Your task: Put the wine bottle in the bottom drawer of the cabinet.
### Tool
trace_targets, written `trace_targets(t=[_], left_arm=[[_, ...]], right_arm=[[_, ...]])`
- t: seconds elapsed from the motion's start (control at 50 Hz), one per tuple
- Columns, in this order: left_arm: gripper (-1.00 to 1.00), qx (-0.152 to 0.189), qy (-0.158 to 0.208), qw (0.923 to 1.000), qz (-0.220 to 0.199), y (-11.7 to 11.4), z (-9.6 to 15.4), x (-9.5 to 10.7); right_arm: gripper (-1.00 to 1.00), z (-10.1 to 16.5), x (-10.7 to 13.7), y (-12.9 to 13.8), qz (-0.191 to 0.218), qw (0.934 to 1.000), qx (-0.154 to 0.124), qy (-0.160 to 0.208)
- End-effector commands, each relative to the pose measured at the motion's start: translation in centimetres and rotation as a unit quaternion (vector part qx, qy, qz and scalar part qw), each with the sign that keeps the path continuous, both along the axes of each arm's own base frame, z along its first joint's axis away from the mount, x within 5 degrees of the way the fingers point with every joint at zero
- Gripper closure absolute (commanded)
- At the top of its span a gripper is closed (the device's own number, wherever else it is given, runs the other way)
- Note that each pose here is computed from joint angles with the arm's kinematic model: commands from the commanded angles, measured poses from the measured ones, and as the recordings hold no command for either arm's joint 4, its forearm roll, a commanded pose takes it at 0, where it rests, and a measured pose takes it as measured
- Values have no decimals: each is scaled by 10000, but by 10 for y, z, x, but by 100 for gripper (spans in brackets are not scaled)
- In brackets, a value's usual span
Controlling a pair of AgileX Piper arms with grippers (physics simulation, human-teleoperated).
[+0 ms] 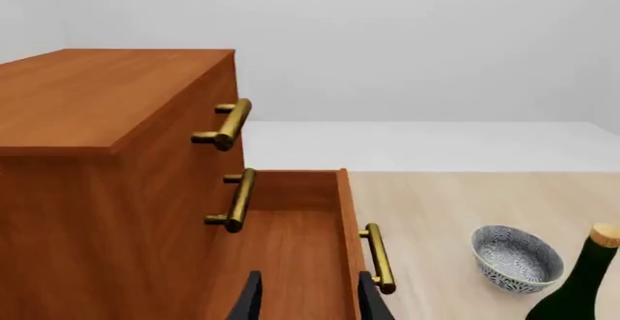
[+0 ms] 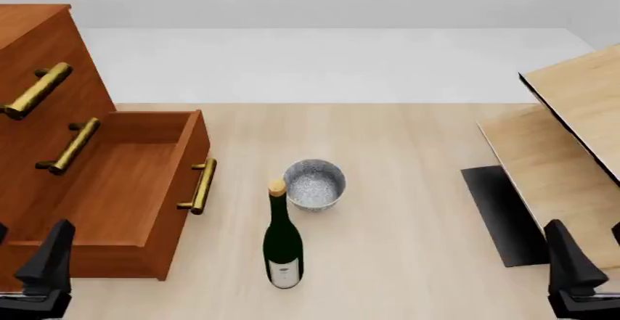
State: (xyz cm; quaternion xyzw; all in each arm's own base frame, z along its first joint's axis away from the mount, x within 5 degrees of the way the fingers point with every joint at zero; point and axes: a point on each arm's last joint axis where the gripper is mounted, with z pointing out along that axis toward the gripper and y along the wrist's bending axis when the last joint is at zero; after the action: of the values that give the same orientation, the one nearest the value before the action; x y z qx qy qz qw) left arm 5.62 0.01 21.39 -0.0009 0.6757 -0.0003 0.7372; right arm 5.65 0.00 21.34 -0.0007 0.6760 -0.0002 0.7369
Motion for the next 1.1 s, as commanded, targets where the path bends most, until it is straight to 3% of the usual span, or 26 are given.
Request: trace_targets(t=[0.02, 0.32, 0.42, 0.5, 0.6, 0.66, 0.68, 0.72, 0.78, 0.84, 0.86, 0.9, 0.92, 0.94, 0.98, 1.06, 1.08, 1.1], left_arm=[[-100, -49, 3, 10000, 61, 1, 4, 0], [-100, 24, -35, 9999, 128, 1, 17, -3], [-100, 10, 109, 9999, 41, 1, 38, 10], [-100, 331, -46, 9994, 29, 0, 62, 13], [-100, 357, 78, 9993, 53, 0, 80, 26], [-100, 448, 345, 9984, 99, 1, 90, 40], [-100, 249, 392, 9989, 96, 2, 95, 43], [-100, 335, 393, 9987, 20, 0, 102, 44], [-100, 119, 698, 9975, -38, -1, 110, 57], [-100, 342, 1079, 9936, 21, 1, 109, 73], [-100, 103, 1227, 9924, 44, 1, 107, 79], [-100, 158, 1300, 9914, -37, -1, 110, 82], [-100, -48, 1425, 9898, -24, -1, 111, 87], [-100, -46, 1591, 9873, 2, 0, 108, 93], [-100, 341, 1750, 9840, -29, 0, 106, 100], [-100, -29, 1911, 9815, -123, -4, 110, 109], [-100, 166, 1978, 9800, -104, -3, 107, 112], [-100, 506, 2209, 9739, -140, -3, 99, 121]], right_arm=[[-100, 1, 1, 0, 10, 10000, -57, 25], [-100, 10, -2, 0, 29, 9999, -116, -94], [-100, 11, -2, 1, 45, 9999, -96, -119], [-100, 10, -2, 1, 43, 9999, -102, -123], [-100, 9, -2, 1, 58, 9999, -86, -121], [-100, 9, -2, 1, 71, 9999, -88, -116], [-100, 9, -2, 1, 82, 9999, -83, -117], [-100, 9, -2, 1, 88, 9999, -59, -120], [-100, 9, -2, 1, 103, 9999, -22, -126], [-100, 8, -2, 1, 105, 9999, -54, -110], [-100, 9, -2, 1, 119, 9998, -32, -122], [-100, 8, -2, 1, 115, 9999, -51, -110], [-100, 9, -2, 1, 125, 9998, -25, -123], [-100, 9, -2, 1, 118, 9999, -27, -122], [-100, 8, -2, 1, 116, 9999, -38, -120], [-100, 7, -1, 1, 121, 9999, -3, -121], [-100, 7, -1, 1, 117, 9999, -3, -118], [-100, 7, -1, 1, 125, 9999, -4, -113]])
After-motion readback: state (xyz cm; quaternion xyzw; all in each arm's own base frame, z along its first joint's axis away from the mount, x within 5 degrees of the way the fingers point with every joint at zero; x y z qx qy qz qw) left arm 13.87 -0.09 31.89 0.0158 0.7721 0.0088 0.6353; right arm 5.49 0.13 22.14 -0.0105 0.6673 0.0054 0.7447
